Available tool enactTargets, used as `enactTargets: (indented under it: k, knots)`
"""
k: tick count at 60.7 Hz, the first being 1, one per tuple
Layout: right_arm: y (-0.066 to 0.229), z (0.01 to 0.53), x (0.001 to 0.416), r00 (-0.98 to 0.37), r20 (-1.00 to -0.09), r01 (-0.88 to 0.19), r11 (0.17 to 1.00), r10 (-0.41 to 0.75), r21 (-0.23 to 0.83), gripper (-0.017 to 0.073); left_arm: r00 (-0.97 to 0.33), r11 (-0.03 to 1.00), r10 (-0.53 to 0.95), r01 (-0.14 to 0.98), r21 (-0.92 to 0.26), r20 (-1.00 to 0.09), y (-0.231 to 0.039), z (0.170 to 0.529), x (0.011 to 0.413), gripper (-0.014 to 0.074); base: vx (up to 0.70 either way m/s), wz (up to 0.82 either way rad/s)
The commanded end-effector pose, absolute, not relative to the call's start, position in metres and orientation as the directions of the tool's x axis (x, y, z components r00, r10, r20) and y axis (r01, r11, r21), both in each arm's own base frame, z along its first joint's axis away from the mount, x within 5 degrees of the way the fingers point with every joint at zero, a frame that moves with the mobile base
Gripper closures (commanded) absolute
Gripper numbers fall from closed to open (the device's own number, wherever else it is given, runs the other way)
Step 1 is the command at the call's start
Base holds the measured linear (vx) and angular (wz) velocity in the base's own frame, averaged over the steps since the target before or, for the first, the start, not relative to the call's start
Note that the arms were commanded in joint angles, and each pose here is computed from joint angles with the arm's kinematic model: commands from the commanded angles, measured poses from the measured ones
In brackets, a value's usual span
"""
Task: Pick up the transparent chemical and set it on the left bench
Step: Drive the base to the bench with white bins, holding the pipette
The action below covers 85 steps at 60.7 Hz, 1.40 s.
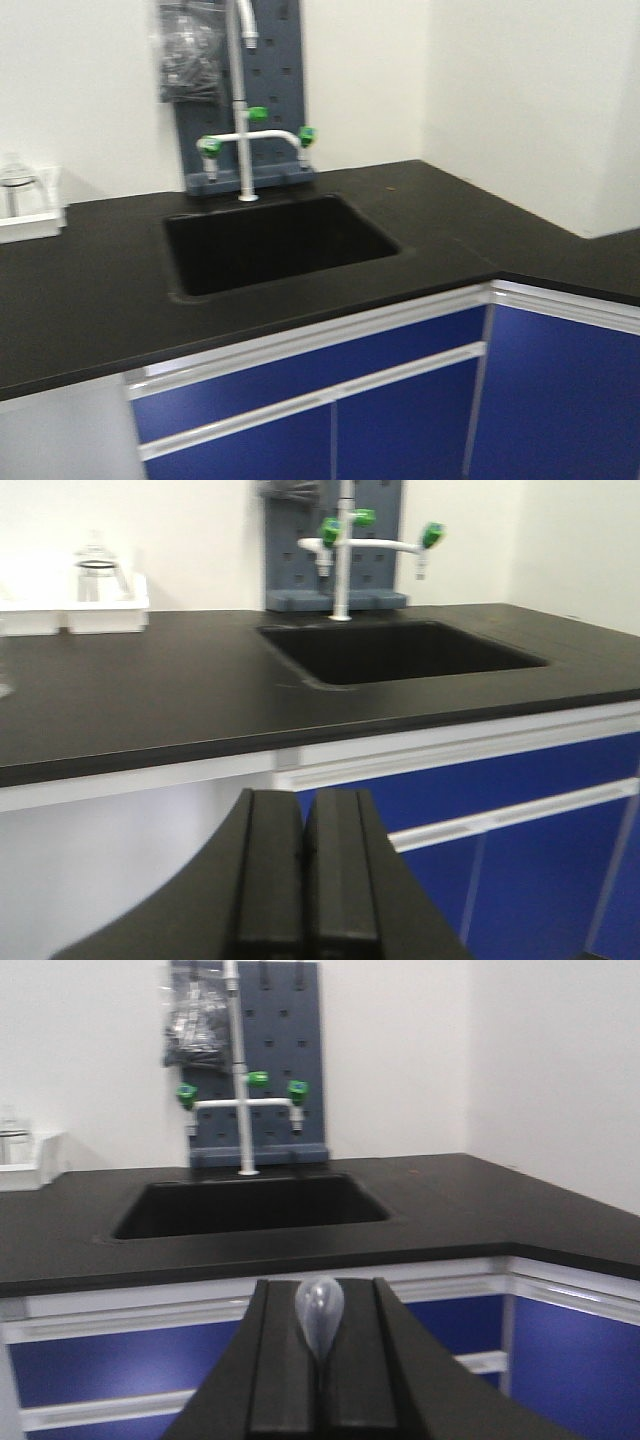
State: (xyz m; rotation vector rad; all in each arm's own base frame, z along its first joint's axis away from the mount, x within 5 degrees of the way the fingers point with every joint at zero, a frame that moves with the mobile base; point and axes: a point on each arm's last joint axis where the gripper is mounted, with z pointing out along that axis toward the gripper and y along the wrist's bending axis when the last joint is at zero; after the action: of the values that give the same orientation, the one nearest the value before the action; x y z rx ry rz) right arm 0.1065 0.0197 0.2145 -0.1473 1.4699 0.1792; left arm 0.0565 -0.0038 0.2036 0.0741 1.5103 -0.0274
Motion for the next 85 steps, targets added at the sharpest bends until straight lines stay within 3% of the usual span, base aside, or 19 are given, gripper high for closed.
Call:
enactTargets:
  k: [1, 45, 85]
  knots:
    - [0.0209, 0.2298, 0.1081, 0.192, -0.980, -0.224, 0.974, 0.044, 0.000, 0.0562, 0.141, 0.998, 0.014, 0.063, 0.023, -0.990, -0.0036, 0.2063, 0.0550, 0.0597, 0.14, 0.61]
    - [0.0209, 0.2298, 0.1081, 0.192, -0.980, -0.224, 0.974, 0.044, 0.000, 0.0562, 0.141, 0.998, 0.014, 0.063, 0.023, -0.990, -0.0036, 0.2063, 0.0550, 0.0597, 0.22, 0.64]
    - [0.0209, 0.2298, 0.1081, 0.192, -0.980, -0.224, 0.974, 0.044, 0.000, 0.0562, 0.141, 0.998, 0.014, 0.063, 0.023, -0.990, -0.0036, 0.2063, 0.0550, 0.0597, 0.32, 0.20]
